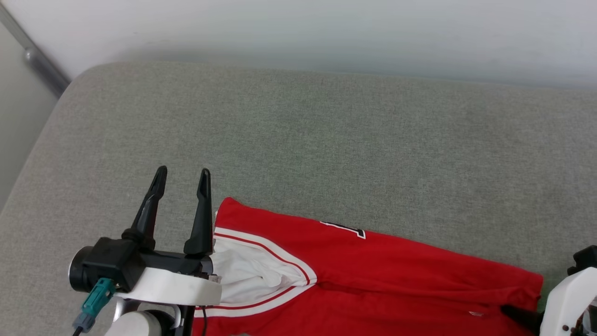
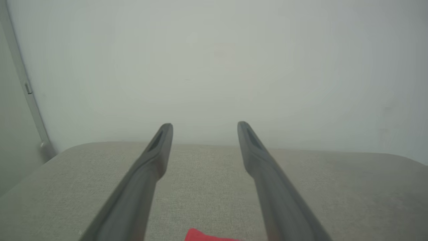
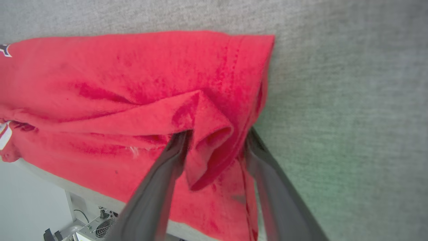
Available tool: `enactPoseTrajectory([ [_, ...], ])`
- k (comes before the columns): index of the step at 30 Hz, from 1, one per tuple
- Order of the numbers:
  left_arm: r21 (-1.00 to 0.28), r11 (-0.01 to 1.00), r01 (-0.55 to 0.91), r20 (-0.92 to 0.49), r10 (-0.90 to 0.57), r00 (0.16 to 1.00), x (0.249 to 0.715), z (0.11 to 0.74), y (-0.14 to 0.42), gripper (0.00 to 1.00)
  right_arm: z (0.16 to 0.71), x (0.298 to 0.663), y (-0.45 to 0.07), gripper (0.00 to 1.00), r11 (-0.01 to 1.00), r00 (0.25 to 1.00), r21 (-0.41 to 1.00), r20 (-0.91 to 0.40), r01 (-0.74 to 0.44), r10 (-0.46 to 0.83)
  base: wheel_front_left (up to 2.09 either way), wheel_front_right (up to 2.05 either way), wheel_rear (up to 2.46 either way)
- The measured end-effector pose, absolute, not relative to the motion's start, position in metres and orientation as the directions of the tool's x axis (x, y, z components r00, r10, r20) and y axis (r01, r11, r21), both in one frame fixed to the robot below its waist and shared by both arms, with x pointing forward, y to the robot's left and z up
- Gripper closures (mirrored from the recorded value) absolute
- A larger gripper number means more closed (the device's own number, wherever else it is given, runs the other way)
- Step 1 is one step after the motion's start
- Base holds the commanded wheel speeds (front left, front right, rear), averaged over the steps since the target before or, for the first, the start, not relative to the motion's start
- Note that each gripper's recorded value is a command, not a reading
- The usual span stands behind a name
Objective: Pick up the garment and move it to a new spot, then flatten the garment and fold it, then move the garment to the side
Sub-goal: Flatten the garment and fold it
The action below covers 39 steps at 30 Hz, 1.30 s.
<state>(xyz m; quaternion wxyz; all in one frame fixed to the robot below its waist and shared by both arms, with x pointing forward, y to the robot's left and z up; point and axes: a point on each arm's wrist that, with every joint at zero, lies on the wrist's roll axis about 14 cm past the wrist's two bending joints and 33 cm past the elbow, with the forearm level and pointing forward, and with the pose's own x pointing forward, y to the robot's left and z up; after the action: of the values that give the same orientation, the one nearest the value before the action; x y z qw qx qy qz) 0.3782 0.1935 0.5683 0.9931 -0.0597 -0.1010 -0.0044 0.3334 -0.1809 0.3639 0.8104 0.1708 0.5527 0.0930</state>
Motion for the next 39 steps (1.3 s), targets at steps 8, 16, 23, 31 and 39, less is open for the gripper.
enactPoseTrajectory([
  [8,-0.111,0.993,0.04,0.187,-0.019,0.982,0.37,0.567,0.187,0.0,0.383,0.337,-0.179,1.0,0.92,0.445,0.392,-0.822,-0.011,0.356,0.0,0.0,0.0],
  [16,-0.094,0.994,0.062,0.186,-0.043,0.982,0.359,0.571,0.18,0.0,0.413,0.341,-0.207,1.0,0.939,0.56,0.344,-0.774,-0.019,0.295,0.0,0.0,0.0],
  [23,-0.089,0.992,0.089,0.189,-0.071,0.979,0.361,0.575,0.171,0.0,0.426,0.335,-0.269,1.0,0.952,0.631,0.282,-0.762,0.123,0.144,0.0,0.0,0.0],
  [31,-0.093,0.989,0.115,0.187,-0.096,0.978,0.367,0.573,0.162,0.0,0.445,0.333,-0.32,1.0,0.915,0.677,0.292,-0.736,0.279,0.028,0.0,0.0,0.0],
  [39,-0.094,0.989,0.118,0.188,-0.099,0.977,0.366,0.572,0.16,0.0,0.435,0.323,-0.228,1.0,0.745,0.584,0.621,-0.708,0.244,0.398,0.0,0.0,0.0],
])
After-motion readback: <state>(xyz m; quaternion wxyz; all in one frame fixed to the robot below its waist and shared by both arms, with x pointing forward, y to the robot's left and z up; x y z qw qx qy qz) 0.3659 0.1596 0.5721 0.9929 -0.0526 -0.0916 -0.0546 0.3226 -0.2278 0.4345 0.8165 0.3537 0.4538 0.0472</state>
